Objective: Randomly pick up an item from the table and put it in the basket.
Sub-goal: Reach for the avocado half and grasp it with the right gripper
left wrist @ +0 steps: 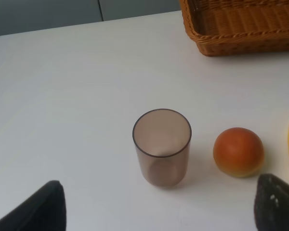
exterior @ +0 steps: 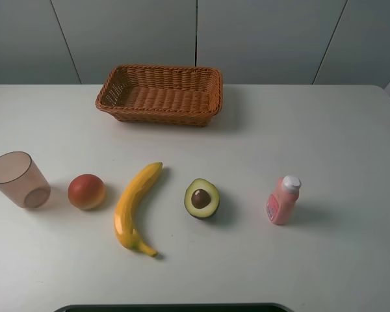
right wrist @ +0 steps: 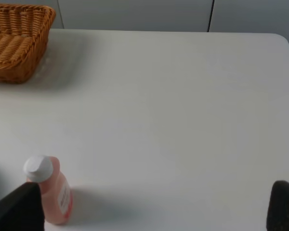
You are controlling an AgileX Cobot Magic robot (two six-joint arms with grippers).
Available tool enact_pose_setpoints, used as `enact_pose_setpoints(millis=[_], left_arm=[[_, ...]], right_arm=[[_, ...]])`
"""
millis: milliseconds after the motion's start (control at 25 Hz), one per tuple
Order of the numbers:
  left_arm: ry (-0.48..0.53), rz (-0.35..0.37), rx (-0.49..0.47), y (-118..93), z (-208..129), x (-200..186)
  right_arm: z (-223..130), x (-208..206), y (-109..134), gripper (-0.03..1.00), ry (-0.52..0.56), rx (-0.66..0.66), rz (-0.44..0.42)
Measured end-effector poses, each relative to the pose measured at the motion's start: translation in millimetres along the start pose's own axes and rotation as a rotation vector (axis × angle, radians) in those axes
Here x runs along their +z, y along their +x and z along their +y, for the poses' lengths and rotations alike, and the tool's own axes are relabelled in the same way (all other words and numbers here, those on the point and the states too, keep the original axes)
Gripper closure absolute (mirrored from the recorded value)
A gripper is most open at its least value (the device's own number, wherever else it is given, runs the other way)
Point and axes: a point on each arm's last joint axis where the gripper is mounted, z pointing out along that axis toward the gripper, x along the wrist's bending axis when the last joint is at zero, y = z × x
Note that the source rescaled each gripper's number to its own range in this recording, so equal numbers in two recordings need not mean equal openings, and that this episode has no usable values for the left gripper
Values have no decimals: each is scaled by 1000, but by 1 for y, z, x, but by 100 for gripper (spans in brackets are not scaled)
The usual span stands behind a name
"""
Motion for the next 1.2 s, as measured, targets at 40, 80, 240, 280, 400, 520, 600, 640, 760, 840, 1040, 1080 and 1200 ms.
enact_pose_setpoints(millis=[40, 80, 240, 280, 400, 520, 600, 640, 760, 840, 1040, 1080, 1200], left_arm=[[0, 0, 0, 0, 0, 0], [0, 0, 0, 0, 0, 0], [0, 0, 0, 0, 0, 0], [0, 0, 0, 0, 0, 0], [0, 0, 0, 0, 0, 0], [0, 0, 0, 0, 0, 0], [0, 0, 0, 0, 0, 0], [0, 0, 0, 0, 0, 0], [0, 0, 0, 0, 0, 0], [0, 0, 0, 0, 0, 0], [0, 0, 0, 0, 0, 0], [0, 0, 0, 0, 0, 0], [0, 0, 0, 0, 0, 0]], right_arm=[[0, 0, 0, -3, 0, 0, 0], [0, 0, 0, -3, 0, 0, 0], [0, 0, 0, -3, 0, 0, 0], [0, 0, 0, -3, 0, 0, 0], [0, 0, 0, -3, 0, 0, 0], [0, 0, 0, -3, 0, 0, 0], [0, 0, 0, -3, 0, 0, 0], [0, 0, 0, -3, 0, 0, 0], [0, 0, 0, -3, 0, 0, 0], [0, 0, 0, -3, 0, 0, 0], [0, 0, 0, -3, 0, 0, 0], [0, 0, 0, -3, 0, 0, 0], [0, 0, 0, -3, 0, 0, 0]])
